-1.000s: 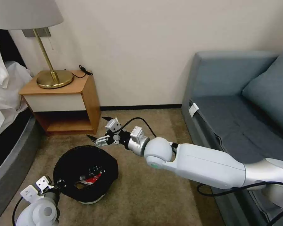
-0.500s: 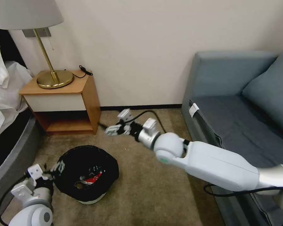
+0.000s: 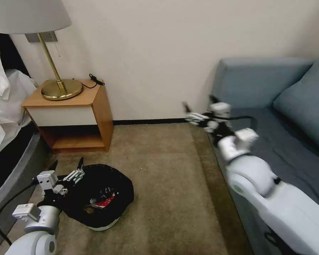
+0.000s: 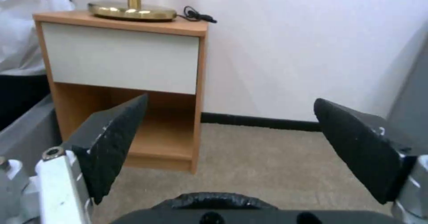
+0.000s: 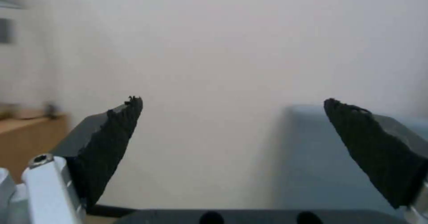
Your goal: Pick up the trash bin, then pick up the garbage on the floor and place it into the trash bin.
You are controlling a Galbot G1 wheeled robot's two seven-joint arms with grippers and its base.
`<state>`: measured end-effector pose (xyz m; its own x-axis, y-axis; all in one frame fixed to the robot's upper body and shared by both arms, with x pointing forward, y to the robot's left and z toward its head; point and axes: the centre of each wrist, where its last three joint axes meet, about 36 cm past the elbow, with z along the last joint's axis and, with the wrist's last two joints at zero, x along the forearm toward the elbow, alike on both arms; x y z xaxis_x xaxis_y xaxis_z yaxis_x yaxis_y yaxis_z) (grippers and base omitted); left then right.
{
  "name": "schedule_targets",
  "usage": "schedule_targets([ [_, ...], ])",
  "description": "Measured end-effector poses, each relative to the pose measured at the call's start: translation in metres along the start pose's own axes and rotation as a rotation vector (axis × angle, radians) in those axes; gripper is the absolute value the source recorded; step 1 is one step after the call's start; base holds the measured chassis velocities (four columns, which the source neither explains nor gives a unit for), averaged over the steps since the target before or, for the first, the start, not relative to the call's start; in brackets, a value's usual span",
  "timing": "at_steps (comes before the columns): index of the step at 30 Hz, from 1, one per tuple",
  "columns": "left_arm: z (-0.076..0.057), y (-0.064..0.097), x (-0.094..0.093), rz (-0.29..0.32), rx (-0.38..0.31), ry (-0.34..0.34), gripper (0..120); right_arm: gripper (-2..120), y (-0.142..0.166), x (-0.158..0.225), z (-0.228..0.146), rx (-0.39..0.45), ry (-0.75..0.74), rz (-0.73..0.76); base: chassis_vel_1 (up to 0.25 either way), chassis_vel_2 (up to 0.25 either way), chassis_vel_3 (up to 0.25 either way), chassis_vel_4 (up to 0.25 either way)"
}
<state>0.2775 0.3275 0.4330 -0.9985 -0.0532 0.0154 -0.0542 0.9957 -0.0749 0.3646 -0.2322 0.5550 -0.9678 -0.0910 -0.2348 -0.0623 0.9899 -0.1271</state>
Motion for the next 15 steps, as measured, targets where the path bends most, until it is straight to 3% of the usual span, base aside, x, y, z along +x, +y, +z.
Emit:
schedule_targets([
  [5, -0.001, -0.005, 0.000, 0.003, -0.007, -0.004, 100, 100, 0.010, 0.053, 0.010, 0.045, 0.070, 0.108, 0.000, 0.000, 0.000, 0.000],
  [15, 0.006, -0.020, 0.002, 0.024, -0.033, -0.012, 100, 100, 0.052, 0.088, 0.024, -0.093, 0.094, 0.226, 0.000, 0.000, 0.000, 0.000],
])
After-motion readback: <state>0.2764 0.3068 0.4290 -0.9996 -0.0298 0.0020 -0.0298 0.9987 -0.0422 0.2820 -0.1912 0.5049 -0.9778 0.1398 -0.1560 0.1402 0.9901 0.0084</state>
